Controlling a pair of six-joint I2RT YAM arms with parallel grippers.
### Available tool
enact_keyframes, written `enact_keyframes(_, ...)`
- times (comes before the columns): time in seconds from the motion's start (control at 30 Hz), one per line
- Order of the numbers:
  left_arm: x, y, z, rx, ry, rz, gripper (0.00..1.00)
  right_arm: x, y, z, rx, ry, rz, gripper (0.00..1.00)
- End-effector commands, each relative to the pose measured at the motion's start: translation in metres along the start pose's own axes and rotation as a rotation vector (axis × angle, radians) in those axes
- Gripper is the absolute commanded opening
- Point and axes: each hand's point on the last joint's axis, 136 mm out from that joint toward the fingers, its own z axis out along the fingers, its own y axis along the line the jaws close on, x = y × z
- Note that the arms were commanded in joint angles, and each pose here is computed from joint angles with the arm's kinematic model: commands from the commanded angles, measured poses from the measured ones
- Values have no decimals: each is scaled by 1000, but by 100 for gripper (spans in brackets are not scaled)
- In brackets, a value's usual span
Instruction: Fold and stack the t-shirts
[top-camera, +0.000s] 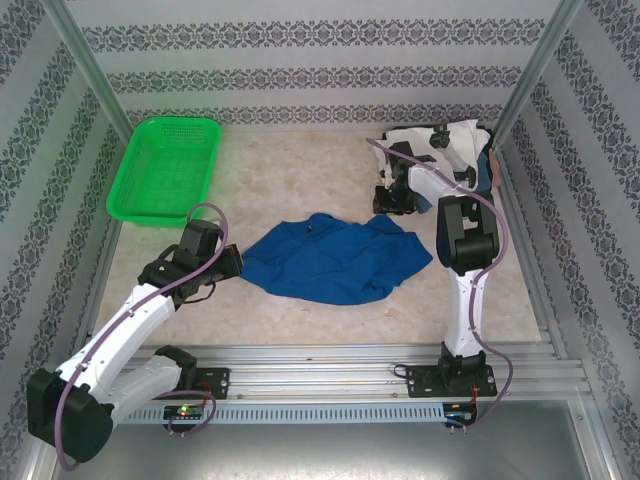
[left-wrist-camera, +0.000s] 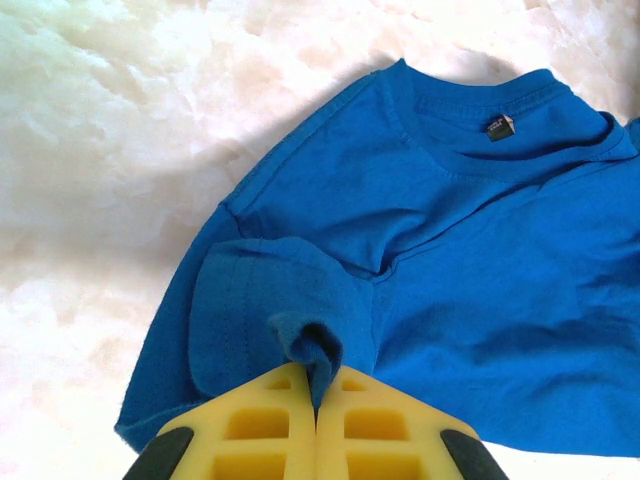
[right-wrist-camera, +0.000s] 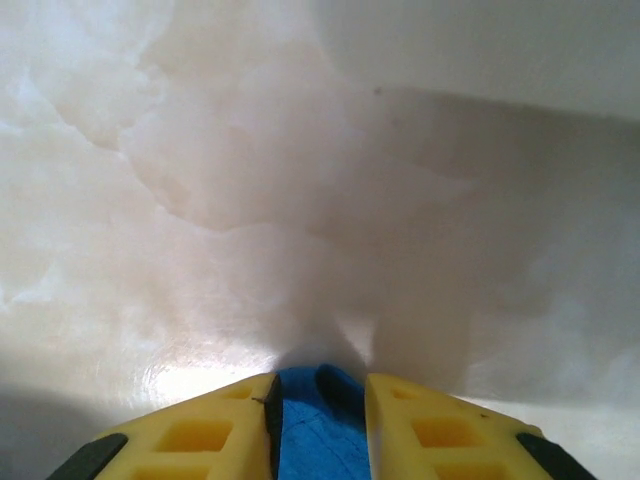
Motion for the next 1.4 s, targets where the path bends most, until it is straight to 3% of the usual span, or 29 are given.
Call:
enact_keyframes(0.0,3,2,-2,2,0,-7,0,7,-8,5,46,47,-17,24)
enact_keyframes(0.3,0,1,-8,10,-15,0,0,5,-14,3,68,25,-1,1)
enact_keyframes(0.43,-7,-3,-16,14,-35,15,0,-7,-11,-24,42,-84,24,0)
enact_keyframes(0.8,-67,-31,-68,35,-197,44,0,-32,-8,-178,-67,-458,91,0)
enact_keyframes(1.37,-227,-116,-225,43,-595,296,0,-21,-10,-473,-300,-1131,157,0)
